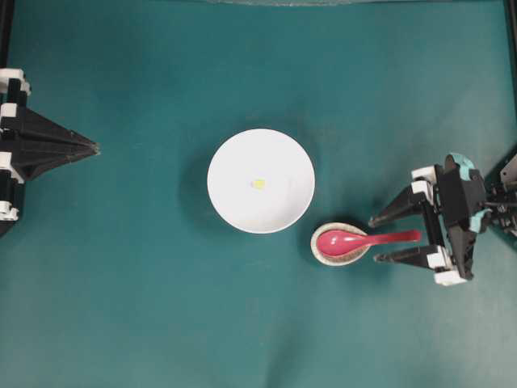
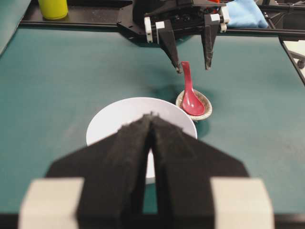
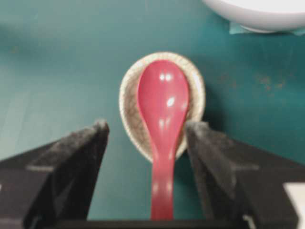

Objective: Scoop the yellow hexagonal prism block from the bowl with a spoon using the right arm.

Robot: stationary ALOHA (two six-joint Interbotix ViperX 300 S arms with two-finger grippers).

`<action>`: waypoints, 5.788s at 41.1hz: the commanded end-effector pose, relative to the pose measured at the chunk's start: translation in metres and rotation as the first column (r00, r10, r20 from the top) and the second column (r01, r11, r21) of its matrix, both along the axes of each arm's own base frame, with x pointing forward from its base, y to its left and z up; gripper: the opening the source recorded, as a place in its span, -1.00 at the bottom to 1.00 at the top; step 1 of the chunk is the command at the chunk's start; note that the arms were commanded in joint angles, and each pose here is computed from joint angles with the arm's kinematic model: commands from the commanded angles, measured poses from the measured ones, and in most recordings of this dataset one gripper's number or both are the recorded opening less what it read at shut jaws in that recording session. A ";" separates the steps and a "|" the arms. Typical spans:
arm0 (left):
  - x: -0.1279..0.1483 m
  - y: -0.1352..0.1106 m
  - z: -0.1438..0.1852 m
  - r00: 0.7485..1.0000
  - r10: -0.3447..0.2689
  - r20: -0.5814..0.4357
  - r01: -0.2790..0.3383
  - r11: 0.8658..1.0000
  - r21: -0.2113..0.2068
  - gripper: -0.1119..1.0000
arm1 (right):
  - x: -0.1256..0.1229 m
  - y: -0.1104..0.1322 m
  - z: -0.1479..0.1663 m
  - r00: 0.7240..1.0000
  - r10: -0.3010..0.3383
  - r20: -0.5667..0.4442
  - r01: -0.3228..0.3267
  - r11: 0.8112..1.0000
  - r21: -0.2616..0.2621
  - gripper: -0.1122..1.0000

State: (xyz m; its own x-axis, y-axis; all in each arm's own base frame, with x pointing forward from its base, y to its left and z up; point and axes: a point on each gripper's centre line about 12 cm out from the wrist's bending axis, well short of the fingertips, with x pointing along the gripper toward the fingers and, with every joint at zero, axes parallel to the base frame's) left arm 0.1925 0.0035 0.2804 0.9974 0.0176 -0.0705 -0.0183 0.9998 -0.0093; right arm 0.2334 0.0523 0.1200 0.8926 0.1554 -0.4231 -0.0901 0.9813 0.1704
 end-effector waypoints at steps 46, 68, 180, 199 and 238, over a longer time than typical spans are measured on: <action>0.003 0.000 0.006 1.000 -0.002 0.009 0.002 1.000 0.002 -0.79 | -0.016 0.007 -0.038 0.993 -0.043 0.109 0.059 0.987 -0.147 0.34; 0.004 0.000 0.006 1.000 -0.002 0.011 0.002 1.000 0.002 -0.79 | -0.017 0.007 -0.040 0.995 -0.044 0.094 0.057 0.987 -0.148 0.09; 0.004 0.000 0.007 1.000 -0.002 0.014 0.002 1.000 0.002 -0.79 | 0.001 -0.013 0.066 0.994 -0.061 0.096 0.066 0.997 -0.048 -0.35; 0.004 0.000 0.007 1.000 -0.002 0.015 0.002 1.000 0.002 -0.79 | 0.005 -0.040 0.107 0.995 -0.083 0.048 0.087 0.993 -0.084 -0.35; 0.003 0.003 0.011 0.999 0.016 0.035 -0.016 1.000 0.002 -0.79 | 0.042 -0.062 0.124 0.989 -0.092 -0.115 0.074 0.985 -0.153 -0.35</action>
